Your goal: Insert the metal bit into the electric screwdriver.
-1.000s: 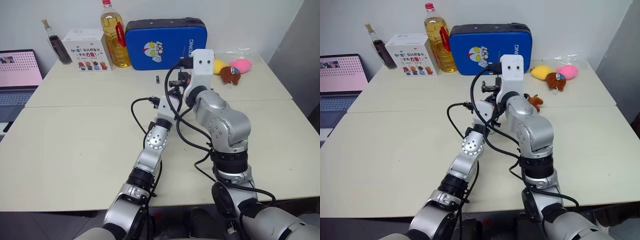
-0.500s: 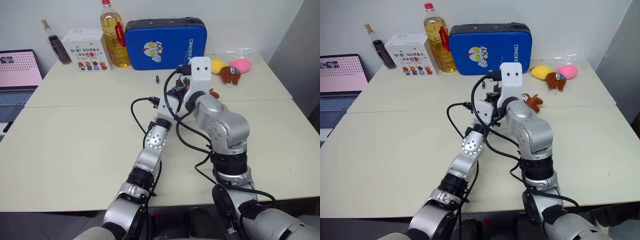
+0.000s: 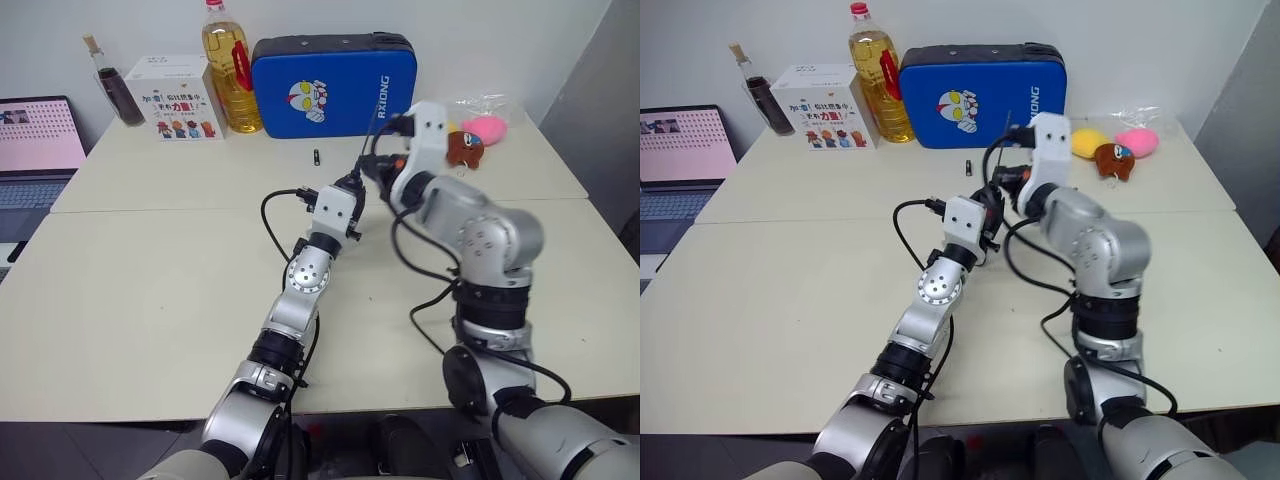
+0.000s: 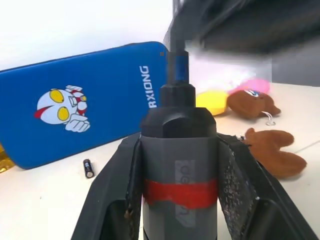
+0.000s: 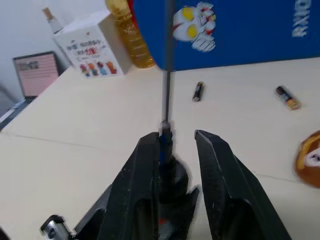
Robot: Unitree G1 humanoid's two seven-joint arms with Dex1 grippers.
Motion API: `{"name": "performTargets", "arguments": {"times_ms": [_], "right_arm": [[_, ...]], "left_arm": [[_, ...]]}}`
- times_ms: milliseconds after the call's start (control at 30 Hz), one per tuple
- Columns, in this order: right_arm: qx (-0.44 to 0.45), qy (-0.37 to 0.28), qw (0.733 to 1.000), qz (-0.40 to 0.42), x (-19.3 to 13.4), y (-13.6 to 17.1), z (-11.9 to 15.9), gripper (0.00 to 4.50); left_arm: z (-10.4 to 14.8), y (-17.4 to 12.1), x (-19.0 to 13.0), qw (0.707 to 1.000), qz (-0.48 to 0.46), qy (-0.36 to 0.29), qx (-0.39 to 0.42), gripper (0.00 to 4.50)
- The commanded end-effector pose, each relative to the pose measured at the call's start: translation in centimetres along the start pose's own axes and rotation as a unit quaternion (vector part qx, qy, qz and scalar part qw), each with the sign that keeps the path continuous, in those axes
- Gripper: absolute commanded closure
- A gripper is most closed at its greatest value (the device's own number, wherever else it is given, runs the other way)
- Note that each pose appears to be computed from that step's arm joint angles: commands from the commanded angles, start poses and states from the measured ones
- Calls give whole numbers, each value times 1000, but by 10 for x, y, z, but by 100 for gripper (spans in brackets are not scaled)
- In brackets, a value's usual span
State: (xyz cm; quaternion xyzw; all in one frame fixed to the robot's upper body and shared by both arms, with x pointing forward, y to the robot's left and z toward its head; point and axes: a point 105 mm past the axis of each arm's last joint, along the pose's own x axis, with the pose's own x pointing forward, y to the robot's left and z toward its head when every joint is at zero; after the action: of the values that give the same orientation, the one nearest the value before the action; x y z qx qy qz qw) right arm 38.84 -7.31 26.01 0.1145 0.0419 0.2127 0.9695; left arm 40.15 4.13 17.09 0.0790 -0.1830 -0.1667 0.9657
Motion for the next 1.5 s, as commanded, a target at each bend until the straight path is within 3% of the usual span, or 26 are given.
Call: {"name": "performTargets", "arguments": {"times_ms": [33,367,533,633,800,867,1033,1167,1500], "right_arm": [[13,-40,998,37,-17,-2,31,333],[-47,-42,994,85,-48,-27,41,333],[-135,-50,976,164,-67,-16,34,333],[-184,-32,962,198,-77,-15,19,333],[-241,7,927,287,-105,-3,-24,333],[-244,18,916,319,-116,3,-35,299],[-260,23,909,326,-122,9,-54,185],[-266,32,910,316,-123,7,-66,185],[-263,40,920,288,-119,-1,-74,185]], "left_arm": [[15,21,5,1000,1,-21,-4,284],[31,48,9,995,-82,-16,-49,284],[45,64,4,985,-162,6,-57,284],[53,78,-4,974,-222,36,-25,284],[56,127,-38,919,-334,168,121,284],[55,132,-47,897,-369,198,143,284],[28,140,-68,850,-416,279,164,284],[-2,136,-72,830,-430,301,188,284],[-46,101,-50,829,-431,287,214,284]]}}
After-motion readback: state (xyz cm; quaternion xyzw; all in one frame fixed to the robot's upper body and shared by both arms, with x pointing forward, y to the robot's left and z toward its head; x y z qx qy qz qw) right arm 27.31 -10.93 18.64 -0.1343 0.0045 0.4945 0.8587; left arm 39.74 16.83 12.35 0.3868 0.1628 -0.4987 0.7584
